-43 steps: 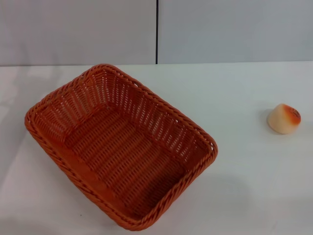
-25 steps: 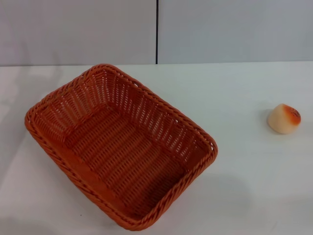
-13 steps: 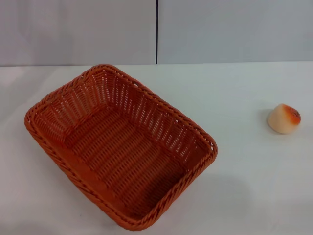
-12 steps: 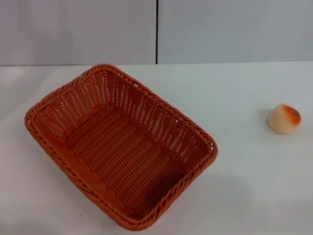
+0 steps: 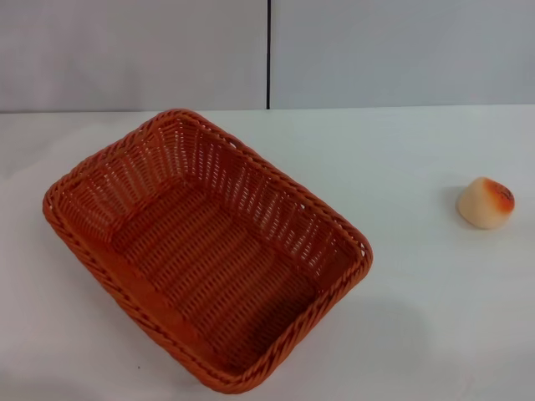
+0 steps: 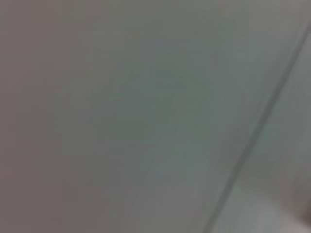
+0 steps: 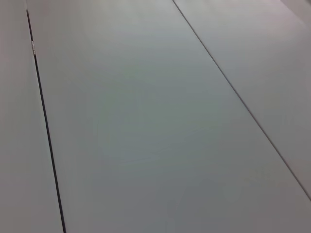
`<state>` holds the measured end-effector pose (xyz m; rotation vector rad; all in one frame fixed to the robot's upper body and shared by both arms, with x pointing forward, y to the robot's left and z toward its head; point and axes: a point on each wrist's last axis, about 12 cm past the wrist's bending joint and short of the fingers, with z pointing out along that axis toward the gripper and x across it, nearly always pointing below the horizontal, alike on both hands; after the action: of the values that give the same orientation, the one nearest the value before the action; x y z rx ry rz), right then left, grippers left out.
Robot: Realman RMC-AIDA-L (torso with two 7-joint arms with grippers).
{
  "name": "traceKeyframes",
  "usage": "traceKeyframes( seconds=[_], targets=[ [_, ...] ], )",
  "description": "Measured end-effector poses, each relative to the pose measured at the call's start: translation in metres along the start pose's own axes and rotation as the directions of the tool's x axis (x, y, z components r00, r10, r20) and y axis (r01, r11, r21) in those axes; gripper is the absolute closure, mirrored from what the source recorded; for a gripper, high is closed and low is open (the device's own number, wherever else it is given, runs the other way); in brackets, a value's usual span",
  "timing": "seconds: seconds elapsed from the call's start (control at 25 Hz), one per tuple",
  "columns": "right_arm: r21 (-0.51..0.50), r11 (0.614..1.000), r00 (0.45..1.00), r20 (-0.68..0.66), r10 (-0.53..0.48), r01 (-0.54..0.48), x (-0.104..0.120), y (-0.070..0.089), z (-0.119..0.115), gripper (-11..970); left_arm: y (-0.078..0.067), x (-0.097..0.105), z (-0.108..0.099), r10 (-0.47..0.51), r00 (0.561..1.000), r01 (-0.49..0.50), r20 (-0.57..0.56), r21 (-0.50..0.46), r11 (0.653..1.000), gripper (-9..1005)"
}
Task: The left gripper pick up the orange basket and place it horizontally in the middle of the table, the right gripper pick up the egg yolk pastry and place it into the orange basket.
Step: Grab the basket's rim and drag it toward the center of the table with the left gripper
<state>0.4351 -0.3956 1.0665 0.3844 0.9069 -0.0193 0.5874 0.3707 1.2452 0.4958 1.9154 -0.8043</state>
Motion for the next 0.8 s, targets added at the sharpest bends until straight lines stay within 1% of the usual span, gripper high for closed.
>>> traceKeyframes(
  seconds=[0.08,0.16,0.28,0.32,0.44,0.48,0.52,0.56,0.68,0.72,0.76,0.8],
  targets=[
    [0.002,1.000,1.000,0.002,-0.002,0.002,0.000,-0.001,0.000,425,-0.005,-0.004,0.001,-0.002,0.997,0.003,-0.074,0.010,1.000,302],
    [0.002,1.000,1.000,0.004,-0.004,0.004,-0.001,-0.001,0.001,426,-0.013,-0.008,0.004,0.002,0.983,0.001,-0.182,0.019,1.000,305],
    [0.000,1.000,1.000,0.005,-0.005,0.005,-0.001,-0.001,0.002,426,-0.023,-0.010,0.013,0.032,0.954,-0.027,-0.297,0.021,0.999,310],
    [-0.001,1.000,1.000,0.006,-0.006,0.006,-0.001,-0.001,0.002,426,-0.026,-0.010,0.018,0.040,0.938,-0.040,-0.343,0.007,0.999,311],
    [-0.002,1.000,1.000,0.008,-0.007,0.007,-0.001,-0.001,0.002,426,-0.028,-0.009,0.027,0.049,0.906,-0.061,-0.420,-0.015,0.998,316],
    [-0.004,1.000,1.000,0.009,-0.004,0.004,-0.002,-0.002,0.002,426,-0.028,-0.009,0.027,0.049,0.906,-0.061,-0.420,-0.015,0.998,317],
    [-0.005,1.000,1.000,0.011,-0.001,0.001,-0.002,-0.002,0.002,426,-0.030,-0.005,0.037,0.060,0.873,-0.081,-0.485,-0.022,0.996,319],
    [-0.005,1.000,1.000,0.011,0.003,-0.003,-0.002,-0.002,0.002,426,-0.030,-0.005,0.037,0.060,0.869,-0.084,-0.492,-0.025,0.996,320],
    [-0.003,1.000,1.000,0.010,0.007,-0.007,-0.003,-0.003,0.002,426,-0.031,0.004,0.049,0.077,0.821,-0.121,-0.566,-0.040,0.992,325],
    [-0.001,1.000,1.000,0.009,0.006,-0.006,-0.003,-0.004,0.001,426,-0.032,0.005,0.051,0.082,0.815,-0.127,-0.574,-0.039,0.991,326],
    [-0.001,1.000,1.000,0.009,0.006,-0.006,-0.003,-0.004,0.001,426,-0.033,0.010,0.056,0.098,0.792,-0.152,-0.603,-0.040,0.988,327],
    [-0.001,1.000,1.000,0.009,0.006,-0.006,-0.003,-0.004,0.001,426,-0.033,0.010,0.056,0.098,0.792,-0.152,-0.603,-0.040,0.988,329]
  ],
)
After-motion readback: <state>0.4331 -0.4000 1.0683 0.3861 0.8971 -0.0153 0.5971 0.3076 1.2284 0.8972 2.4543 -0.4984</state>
